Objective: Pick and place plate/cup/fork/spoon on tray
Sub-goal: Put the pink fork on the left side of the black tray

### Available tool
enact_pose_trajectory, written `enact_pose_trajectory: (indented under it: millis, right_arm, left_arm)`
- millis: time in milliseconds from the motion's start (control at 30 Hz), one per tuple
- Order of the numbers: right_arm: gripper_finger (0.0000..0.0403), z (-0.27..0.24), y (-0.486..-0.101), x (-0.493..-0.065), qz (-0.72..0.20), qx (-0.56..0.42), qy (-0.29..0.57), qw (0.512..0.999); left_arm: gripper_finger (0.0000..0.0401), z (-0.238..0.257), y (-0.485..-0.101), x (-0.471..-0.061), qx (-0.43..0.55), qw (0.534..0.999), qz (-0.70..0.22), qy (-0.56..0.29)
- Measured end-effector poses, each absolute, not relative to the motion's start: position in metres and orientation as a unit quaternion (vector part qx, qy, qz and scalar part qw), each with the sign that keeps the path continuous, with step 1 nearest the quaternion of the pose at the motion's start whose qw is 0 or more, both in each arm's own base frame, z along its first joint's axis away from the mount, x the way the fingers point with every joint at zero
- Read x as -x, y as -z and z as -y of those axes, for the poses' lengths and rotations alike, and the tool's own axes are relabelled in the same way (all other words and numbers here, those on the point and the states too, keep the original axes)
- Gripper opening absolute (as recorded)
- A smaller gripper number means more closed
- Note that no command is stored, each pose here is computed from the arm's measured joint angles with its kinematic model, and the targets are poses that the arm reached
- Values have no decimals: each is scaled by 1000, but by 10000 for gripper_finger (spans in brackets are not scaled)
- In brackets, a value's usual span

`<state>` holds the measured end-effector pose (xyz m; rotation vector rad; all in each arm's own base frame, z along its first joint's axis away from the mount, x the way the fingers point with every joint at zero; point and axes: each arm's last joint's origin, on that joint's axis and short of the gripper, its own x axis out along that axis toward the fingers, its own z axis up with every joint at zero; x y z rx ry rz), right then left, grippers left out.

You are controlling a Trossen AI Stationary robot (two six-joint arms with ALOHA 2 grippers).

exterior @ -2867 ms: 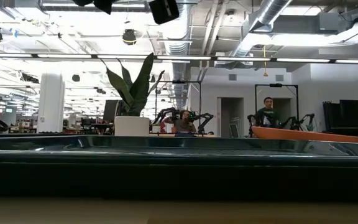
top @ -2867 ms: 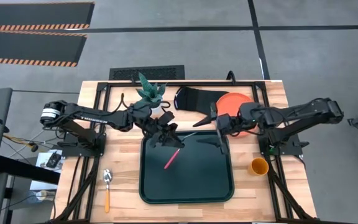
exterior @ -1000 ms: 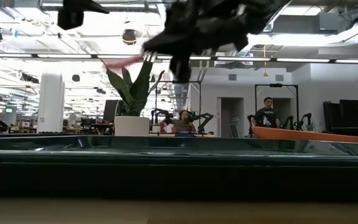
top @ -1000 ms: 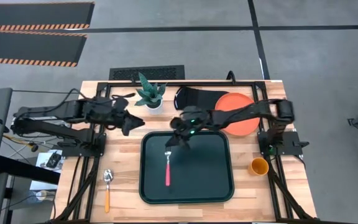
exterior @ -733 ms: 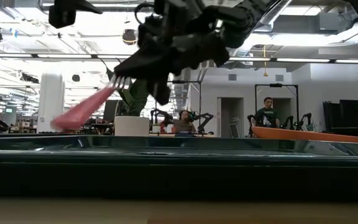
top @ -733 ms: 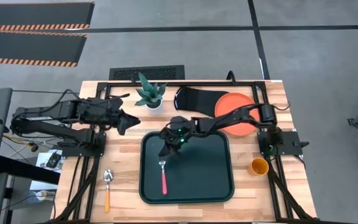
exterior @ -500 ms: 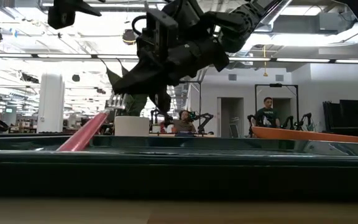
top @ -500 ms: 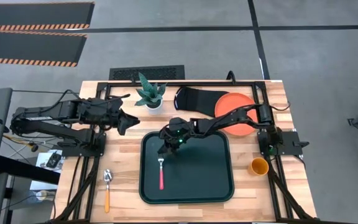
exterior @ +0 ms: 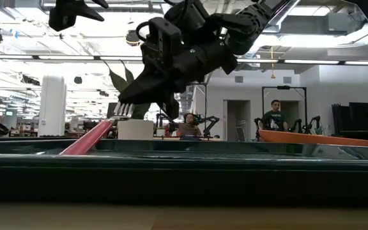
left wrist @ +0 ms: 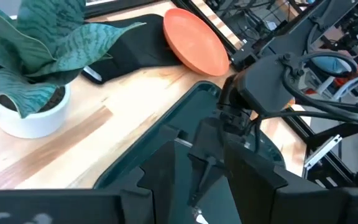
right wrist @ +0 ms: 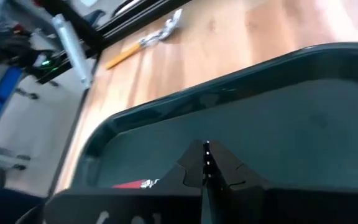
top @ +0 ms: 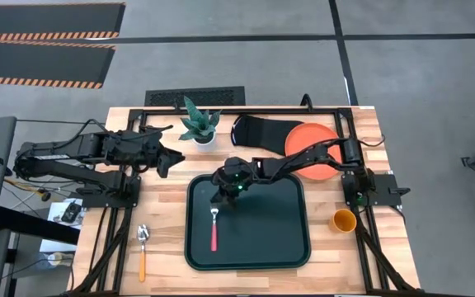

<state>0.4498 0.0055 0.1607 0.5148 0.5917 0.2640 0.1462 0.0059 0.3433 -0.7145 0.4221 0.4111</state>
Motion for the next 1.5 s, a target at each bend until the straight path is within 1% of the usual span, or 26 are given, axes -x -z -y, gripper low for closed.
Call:
enact_pose_trajectory:
  millis: [133,333,467,767,1000,1500]
  right_arm:
    - [12,-6,-159,-450,-290,-230,-106,923]
    - [16,-9,-155,-447,-292,-216,-111,925]
    - [20,-9,-143,-440,-302,-217,-96,923]
    - [21,-9,-136,-435,-290,-225,-95,926]
    - [24,-18,-104,-438,-319,-253,-99,908]
    - [46,-8,-109,-439,-304,-240,-96,917]
  left_arm:
    - [123,-6,-343,-146,348,893,-202,-200]
    - [123,-6,-343,-146,348,893,-202,-202]
    - [123,-6,-343,-146,347,893,-199,-206]
    - [123,-8,-344,-146,341,893,-190,-225]
    - [123,-8,-344,-146,341,893,-189,-227]
    - [123,-8,-344,-146,337,893,-184,-235]
